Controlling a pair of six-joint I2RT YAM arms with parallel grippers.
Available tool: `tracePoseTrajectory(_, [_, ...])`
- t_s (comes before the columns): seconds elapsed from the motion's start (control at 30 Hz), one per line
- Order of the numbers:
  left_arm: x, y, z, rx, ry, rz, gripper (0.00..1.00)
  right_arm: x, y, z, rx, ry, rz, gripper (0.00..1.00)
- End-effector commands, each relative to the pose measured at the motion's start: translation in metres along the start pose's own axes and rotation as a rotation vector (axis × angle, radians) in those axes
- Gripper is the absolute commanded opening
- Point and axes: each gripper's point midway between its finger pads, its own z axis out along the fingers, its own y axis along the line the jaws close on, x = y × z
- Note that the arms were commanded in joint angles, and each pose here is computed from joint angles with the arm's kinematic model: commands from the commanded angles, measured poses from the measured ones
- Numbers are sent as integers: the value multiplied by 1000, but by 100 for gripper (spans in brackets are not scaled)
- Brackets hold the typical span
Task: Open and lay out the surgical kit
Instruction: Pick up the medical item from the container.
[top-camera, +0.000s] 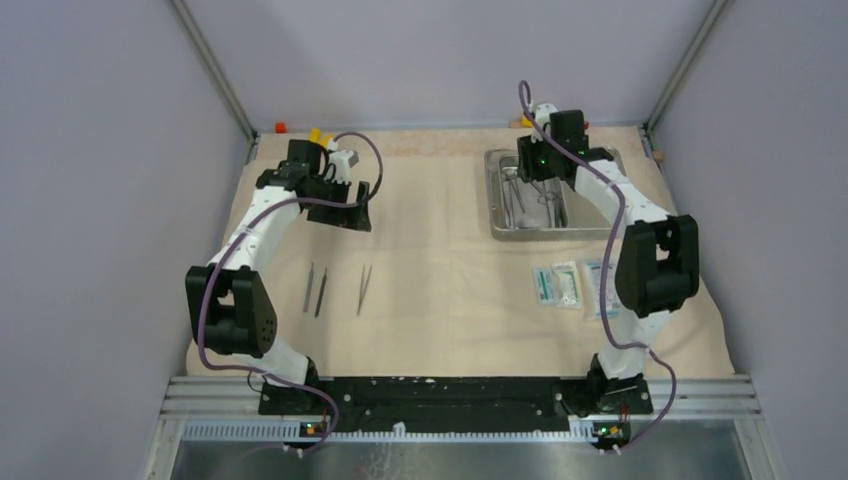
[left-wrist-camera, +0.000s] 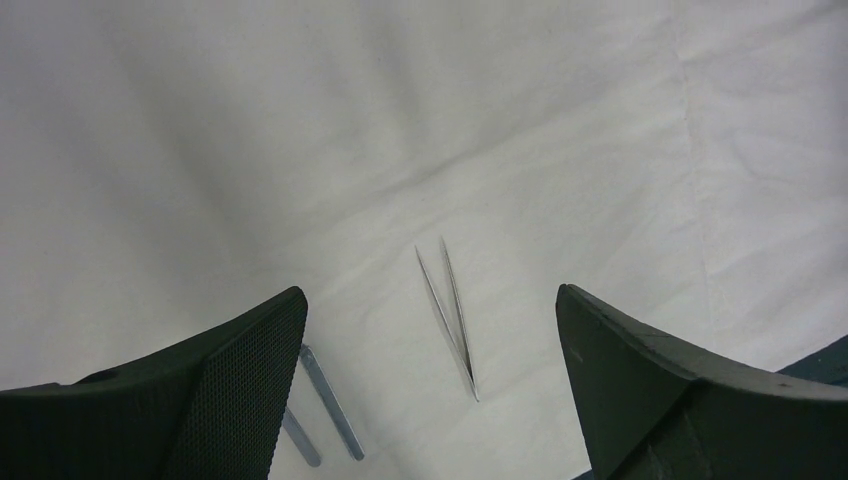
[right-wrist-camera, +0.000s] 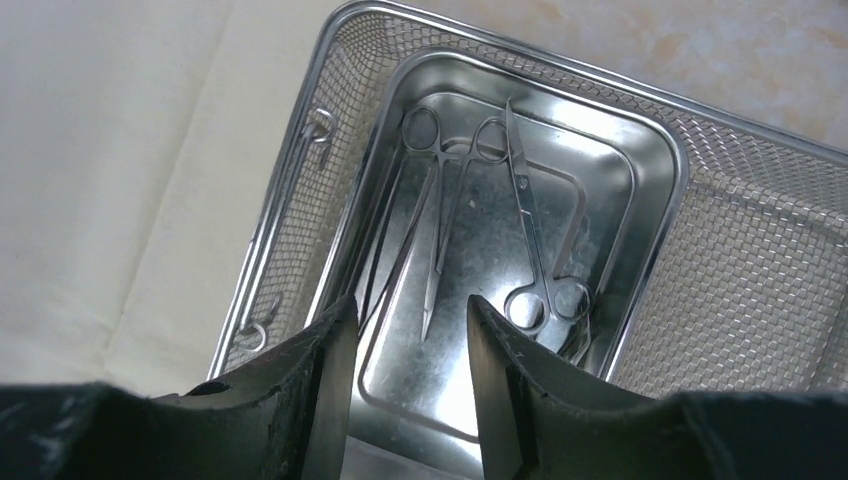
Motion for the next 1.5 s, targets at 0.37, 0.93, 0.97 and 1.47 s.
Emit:
tracePoseTrajectory(0.37, [-80,-10,-27,27,-343,211,99,14,-48,82,20,157,-101,40])
tracePoseTrajectory(0.93, [-92,-20,-6,130,-383,245,99,35,-72,127,11,220,-153,37])
tracePoseTrajectory(0.97, [-92,-19,-4,132,-379,241,99,37,-72,129,7,224,-153,36])
tracePoseTrajectory(1.47, [-99,-20,5,162,-383,210,99,49,-78,143,0,261,-157,18])
